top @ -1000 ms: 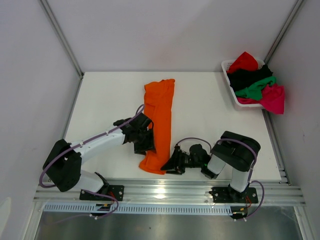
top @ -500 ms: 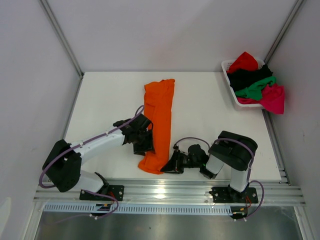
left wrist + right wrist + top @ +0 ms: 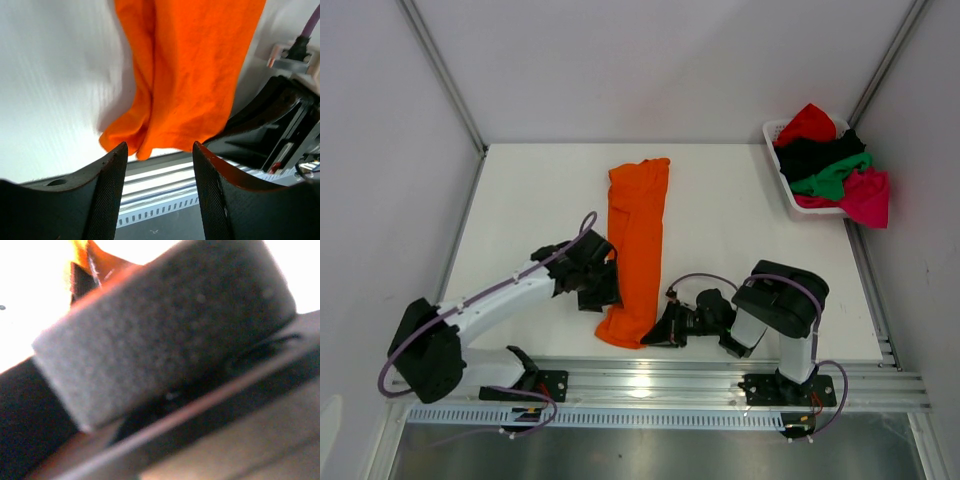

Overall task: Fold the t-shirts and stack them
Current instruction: Fold the tshirt

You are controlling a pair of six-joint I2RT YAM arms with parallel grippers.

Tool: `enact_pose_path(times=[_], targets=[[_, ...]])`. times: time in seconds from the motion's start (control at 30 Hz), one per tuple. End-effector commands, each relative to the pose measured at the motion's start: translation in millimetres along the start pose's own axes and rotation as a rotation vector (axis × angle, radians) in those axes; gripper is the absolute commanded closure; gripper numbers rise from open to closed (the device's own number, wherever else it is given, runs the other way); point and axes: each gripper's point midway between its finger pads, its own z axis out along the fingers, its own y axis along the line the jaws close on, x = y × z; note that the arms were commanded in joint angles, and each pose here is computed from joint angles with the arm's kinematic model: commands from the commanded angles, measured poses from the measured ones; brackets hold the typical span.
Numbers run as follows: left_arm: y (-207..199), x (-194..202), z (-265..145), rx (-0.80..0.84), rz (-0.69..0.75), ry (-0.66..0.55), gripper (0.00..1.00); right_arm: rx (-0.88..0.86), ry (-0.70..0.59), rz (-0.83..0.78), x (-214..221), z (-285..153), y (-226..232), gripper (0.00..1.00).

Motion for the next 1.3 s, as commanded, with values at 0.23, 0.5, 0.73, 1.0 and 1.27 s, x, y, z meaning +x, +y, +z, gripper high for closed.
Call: enact_pose_path(times=[0.23,0.5,0.73,1.0,1.27], targets=[[47.2,49.5,28.1,0.068,-0.211,-0.049,0.42,-0.006,0.018,0.010,0.4,-4.0,-1.2,0.90],[45.5,26.5,33.4,0.314,-0.290,-0.325,0.40,-0.008,0.029,0.017,-0.8,-3.4,-2.2,0.89],[40.9,16.6,24.1,0.421,-0.274,-0.430,0.39,-0.009,0.047,0.022,0.2,1.7,-4.0,0.90],[35.3,18.8,28.0,0.475,-0.245,-0.433,0.39,-0.011,0.058,0.035,1.3,2.8,-5.8,0.89],[16.7,31.2,24.3,0.562,-0.101,-0.375,0.39,-0.012,0.069,0.030,1.3,4.8,-5.1,0.90]])
